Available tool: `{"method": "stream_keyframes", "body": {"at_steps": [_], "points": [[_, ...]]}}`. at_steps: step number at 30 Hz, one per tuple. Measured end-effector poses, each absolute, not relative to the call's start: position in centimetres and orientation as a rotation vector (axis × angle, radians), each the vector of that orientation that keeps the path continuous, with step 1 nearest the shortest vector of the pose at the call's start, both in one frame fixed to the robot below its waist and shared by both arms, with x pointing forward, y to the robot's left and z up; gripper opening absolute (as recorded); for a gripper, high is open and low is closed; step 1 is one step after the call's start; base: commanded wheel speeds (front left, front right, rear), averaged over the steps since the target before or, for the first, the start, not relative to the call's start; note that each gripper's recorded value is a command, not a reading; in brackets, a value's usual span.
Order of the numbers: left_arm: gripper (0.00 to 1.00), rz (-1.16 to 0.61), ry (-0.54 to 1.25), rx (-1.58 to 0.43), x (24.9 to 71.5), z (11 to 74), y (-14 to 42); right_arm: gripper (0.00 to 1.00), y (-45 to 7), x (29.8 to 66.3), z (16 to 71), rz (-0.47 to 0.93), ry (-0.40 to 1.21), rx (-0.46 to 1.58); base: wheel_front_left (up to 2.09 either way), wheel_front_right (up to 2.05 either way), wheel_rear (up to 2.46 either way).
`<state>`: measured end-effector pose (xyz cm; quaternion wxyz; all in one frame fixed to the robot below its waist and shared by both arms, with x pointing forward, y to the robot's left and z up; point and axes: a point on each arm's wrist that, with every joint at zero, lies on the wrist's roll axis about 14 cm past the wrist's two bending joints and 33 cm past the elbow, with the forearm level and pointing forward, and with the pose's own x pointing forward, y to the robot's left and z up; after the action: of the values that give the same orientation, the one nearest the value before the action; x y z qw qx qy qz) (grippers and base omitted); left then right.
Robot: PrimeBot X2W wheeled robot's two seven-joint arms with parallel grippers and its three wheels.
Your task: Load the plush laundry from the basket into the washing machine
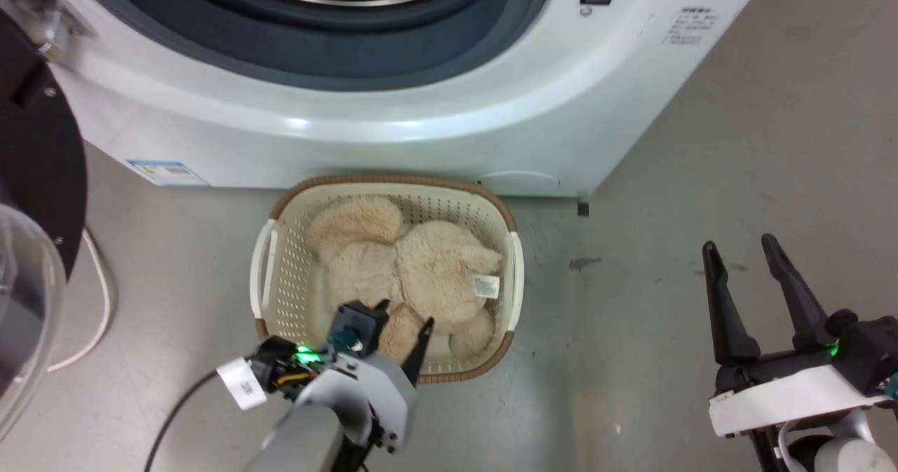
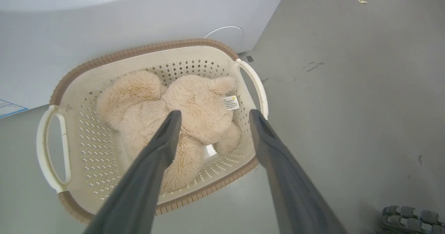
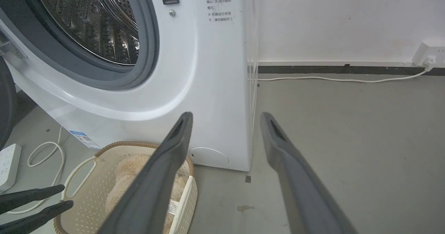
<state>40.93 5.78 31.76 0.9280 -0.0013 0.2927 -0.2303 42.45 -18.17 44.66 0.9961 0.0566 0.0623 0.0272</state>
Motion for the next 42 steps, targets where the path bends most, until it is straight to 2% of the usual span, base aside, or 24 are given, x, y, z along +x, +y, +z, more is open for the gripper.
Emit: {"method": "stream_keyframes", "body": {"at_steps": [27, 42], "points": [[1.00, -0.410, 0.878, 0.004, 43.6, 21.0, 9.3, 1.00, -18.5, 44.1, 38.5, 0.019, 0.218, 0.196, 0.00, 0.00, 0.00], [1.00, -0.454, 0.953, 0.184, 46.9, 15.2, 11.9, 1.00, -19.5, 44.6, 34.5, -0.035, 0.276, 0.260, 0.00, 0.00, 0.00]]}}
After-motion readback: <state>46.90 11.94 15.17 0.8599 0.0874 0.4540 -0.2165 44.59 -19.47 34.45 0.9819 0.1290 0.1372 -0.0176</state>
